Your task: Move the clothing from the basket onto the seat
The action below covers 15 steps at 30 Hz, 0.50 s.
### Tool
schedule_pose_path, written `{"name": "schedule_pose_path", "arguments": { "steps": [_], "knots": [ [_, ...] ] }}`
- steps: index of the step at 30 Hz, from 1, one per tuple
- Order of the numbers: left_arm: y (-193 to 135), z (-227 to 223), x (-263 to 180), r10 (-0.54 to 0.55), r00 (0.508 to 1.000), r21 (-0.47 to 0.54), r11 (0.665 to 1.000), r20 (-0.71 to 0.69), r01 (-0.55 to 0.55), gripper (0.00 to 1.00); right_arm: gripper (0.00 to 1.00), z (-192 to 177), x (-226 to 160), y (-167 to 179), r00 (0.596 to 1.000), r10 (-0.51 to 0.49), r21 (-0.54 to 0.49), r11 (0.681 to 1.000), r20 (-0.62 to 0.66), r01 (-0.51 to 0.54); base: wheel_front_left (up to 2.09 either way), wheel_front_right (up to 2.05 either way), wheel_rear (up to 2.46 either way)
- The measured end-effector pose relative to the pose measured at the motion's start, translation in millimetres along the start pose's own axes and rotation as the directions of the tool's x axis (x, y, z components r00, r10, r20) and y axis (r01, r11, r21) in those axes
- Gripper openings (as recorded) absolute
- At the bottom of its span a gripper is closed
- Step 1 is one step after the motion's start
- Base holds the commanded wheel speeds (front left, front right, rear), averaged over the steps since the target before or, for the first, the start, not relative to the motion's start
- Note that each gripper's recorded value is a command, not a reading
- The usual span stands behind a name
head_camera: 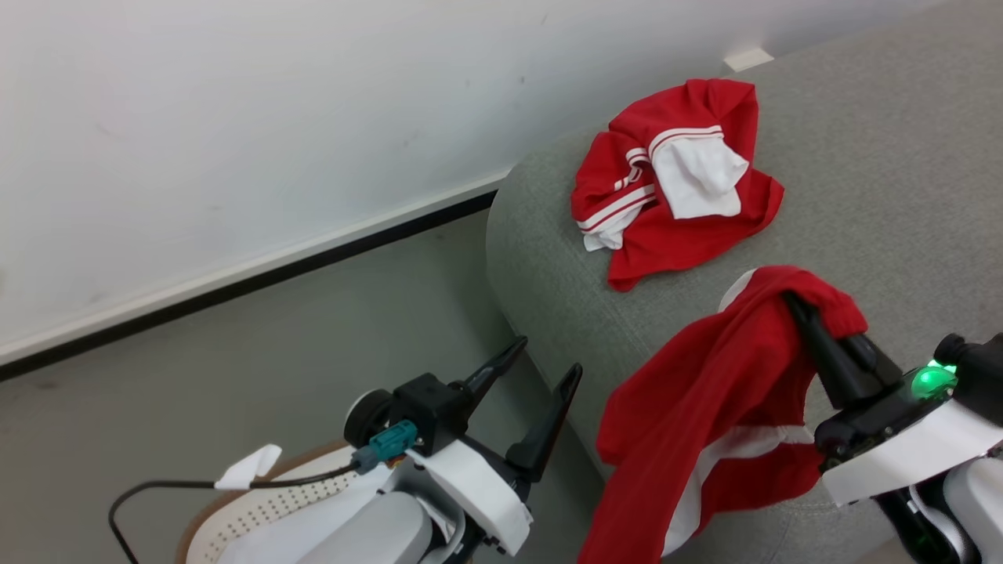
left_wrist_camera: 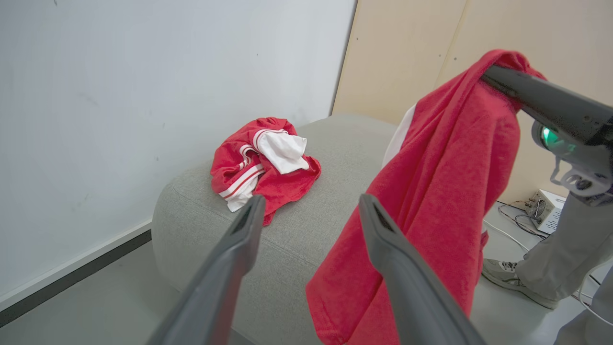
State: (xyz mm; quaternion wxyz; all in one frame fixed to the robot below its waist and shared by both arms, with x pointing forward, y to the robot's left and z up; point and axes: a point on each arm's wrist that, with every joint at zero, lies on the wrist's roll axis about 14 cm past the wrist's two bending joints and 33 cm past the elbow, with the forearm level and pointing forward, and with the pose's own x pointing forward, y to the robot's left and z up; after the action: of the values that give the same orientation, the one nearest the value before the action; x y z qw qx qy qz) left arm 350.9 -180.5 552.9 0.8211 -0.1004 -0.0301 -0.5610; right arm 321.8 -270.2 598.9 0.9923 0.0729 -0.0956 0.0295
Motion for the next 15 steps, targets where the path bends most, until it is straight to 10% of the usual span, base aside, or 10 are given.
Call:
{"name": "schedule_pose_path", "arguments": {
  "steps": [15],
  "knots": [
    [39.5, -21.8, -3.1, 0.009, 0.999, 0.005, 1.0, -0.032, -0.009, 1.0, 0.0, 53.9, 76.4, -66.8, 0.999, -0.034, -0.18, 0.983, -0.004, 0.033, 0.0, 0.0, 0.0]
  ]
}}
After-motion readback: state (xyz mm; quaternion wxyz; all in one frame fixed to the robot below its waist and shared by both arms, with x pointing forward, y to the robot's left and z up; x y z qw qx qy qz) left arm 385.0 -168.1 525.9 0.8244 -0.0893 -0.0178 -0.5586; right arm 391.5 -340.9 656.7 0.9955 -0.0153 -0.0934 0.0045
